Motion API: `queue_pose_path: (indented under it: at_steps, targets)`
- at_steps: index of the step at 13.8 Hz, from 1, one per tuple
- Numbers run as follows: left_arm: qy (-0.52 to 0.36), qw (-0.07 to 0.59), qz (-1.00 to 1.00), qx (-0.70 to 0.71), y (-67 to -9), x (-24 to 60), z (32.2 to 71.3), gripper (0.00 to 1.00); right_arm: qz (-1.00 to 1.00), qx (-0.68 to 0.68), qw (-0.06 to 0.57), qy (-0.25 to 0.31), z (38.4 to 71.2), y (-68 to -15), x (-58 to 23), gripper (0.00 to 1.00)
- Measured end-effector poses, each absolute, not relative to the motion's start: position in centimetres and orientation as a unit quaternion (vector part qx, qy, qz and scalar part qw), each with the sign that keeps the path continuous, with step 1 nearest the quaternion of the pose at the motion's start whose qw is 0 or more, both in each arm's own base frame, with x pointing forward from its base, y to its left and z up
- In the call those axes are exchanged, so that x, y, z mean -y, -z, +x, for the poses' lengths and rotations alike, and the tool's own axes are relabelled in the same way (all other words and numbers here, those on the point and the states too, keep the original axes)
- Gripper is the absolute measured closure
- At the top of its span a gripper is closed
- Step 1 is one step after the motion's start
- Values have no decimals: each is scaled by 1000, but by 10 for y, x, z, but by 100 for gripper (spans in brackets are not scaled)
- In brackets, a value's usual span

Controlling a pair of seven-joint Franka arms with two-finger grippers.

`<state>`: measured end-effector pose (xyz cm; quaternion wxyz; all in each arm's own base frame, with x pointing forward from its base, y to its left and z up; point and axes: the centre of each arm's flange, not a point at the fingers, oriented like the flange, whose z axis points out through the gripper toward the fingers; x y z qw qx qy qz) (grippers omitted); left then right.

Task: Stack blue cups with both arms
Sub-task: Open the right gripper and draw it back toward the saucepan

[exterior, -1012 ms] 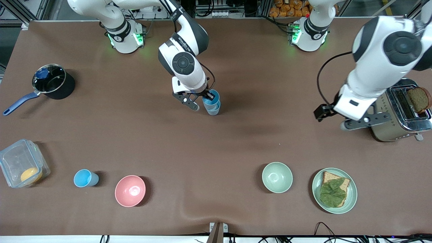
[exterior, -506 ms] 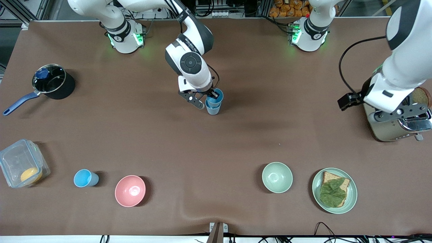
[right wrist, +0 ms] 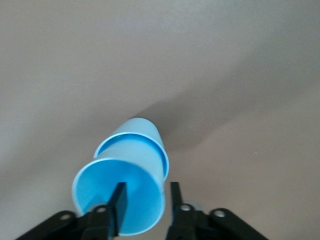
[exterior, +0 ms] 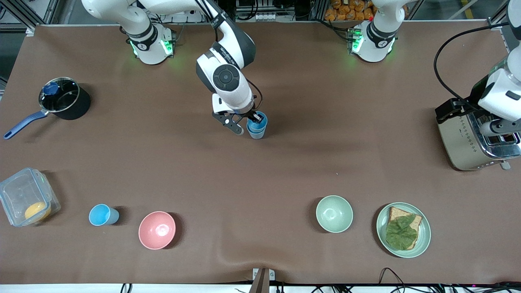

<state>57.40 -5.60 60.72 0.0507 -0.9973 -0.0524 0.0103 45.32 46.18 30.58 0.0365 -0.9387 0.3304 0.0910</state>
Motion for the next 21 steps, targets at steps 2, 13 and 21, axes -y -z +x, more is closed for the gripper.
queue_pose_path:
  at_steps: [2,13,21]
  targets:
    - [-13,52,-998,46,-607,65,572,0,-942,-318,24,-102,462,-316,-452,30]
    - [-26,27,-997,60,-616,59,559,0,-981,-62,-2,-184,569,-415,-143,0]
    - [-27,26,-998,57,-617,64,556,0,-995,-29,34,-90,557,-529,-2,0]
